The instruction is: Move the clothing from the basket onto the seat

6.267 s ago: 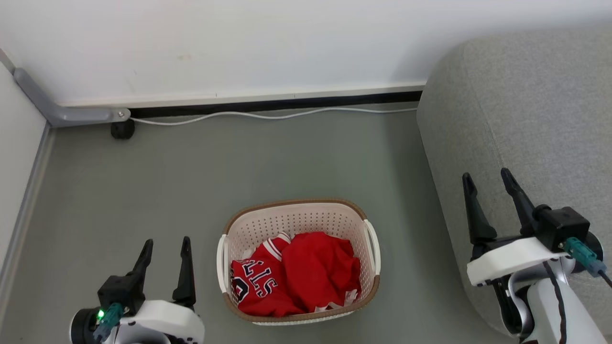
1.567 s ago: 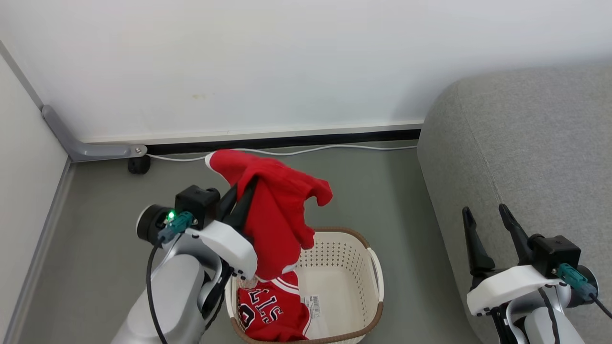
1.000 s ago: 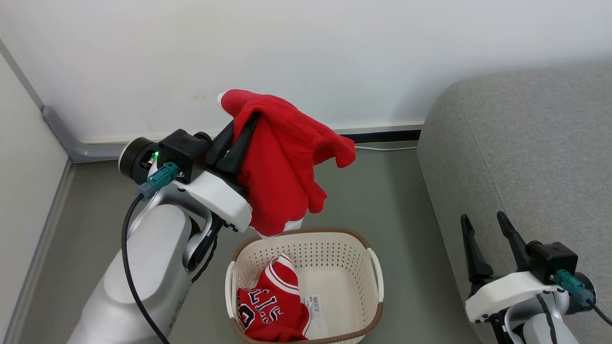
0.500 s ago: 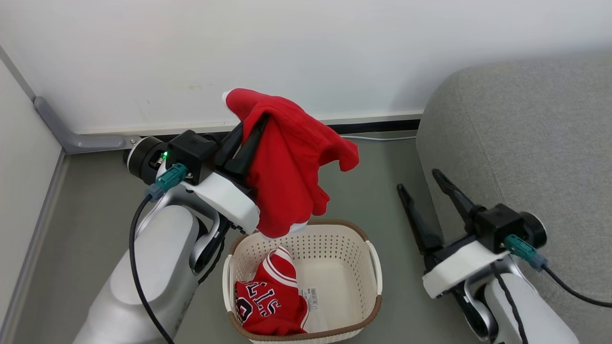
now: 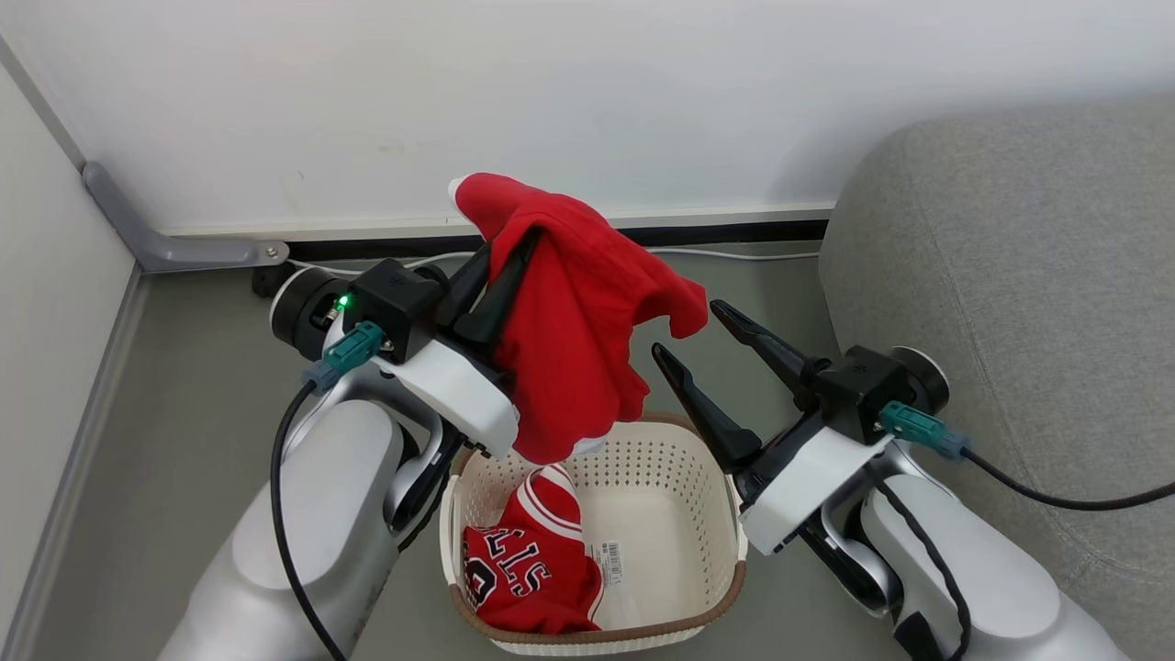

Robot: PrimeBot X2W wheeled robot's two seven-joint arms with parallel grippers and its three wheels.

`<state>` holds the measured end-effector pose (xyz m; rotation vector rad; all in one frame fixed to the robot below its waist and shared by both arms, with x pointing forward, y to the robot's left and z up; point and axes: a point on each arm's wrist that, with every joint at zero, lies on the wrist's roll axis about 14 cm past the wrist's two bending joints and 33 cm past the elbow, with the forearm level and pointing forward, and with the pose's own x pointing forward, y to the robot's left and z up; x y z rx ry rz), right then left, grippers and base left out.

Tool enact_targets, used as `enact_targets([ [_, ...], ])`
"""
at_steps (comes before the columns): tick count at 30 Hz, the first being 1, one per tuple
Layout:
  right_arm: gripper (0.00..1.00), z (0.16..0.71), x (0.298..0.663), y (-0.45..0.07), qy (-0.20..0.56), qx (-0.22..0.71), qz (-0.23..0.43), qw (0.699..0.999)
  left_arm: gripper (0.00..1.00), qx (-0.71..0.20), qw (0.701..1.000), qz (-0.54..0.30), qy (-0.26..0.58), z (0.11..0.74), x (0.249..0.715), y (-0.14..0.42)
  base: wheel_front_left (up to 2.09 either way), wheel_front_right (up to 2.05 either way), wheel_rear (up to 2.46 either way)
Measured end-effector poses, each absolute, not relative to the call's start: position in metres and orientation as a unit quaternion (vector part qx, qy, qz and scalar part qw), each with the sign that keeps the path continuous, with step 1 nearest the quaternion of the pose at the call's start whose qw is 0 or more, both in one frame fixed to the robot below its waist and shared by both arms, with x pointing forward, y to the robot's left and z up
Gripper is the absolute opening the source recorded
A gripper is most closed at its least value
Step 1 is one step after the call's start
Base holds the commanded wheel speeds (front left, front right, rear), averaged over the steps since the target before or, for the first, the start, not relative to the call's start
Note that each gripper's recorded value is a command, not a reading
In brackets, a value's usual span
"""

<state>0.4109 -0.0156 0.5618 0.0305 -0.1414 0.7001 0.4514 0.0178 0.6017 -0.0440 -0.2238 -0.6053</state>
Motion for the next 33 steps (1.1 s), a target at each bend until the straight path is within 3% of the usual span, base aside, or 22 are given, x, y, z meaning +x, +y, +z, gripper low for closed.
enact_targets([
  [19, 1.0, 0.53, 0.429, 0.036, 0.002, 0.031, 0.384, 0.923, 0.0, -0.023, 0.948, -0.299, -0.106, 0.596, 0.447, 0.017, 0.0, 0.0, 0.0],
  [20, 0.95, 0.531, 0.429, 0.039, 0.002, 0.031, 0.386, 0.922, 0.0, -0.023, 0.948, -0.299, -0.106, 0.596, 0.446, 0.017, 0.0, 0.0, 0.0],
  [22, 0.23, 0.535, 0.43, 0.044, 0.0, 0.036, 0.391, 0.92, 0.0, -0.024, 0.948, -0.3, -0.106, 0.595, 0.446, 0.017, 0.0, 0.0, 0.0],
  [23, 0.0, 0.537, 0.431, 0.046, -0.002, 0.038, 0.392, 0.919, 0.0, -0.025, 0.948, -0.301, -0.105, 0.595, 0.445, 0.016, 0.0, 0.0, 0.0],
  [30, 0.0, 0.54, 0.434, 0.045, -0.005, 0.047, 0.388, 0.92, 0.01, -0.032, 0.947, -0.303, -0.105, 0.592, 0.446, 0.013, 0.0, 0.0, 0.0],
  [32, 0.0, 0.542, 0.436, 0.041, -0.009, 0.047, 0.383, 0.922, 0.55, -0.034, 0.946, -0.305, -0.103, 0.591, 0.446, 0.011, 0.0, 0.0, 0.0],
  [33, 0.0, 0.543, 0.437, 0.039, -0.01, 0.045, 0.381, 0.923, 0.9, -0.035, 0.946, -0.307, -0.104, 0.59, 0.446, 0.01, 0.0, 0.0, 0.0],
])
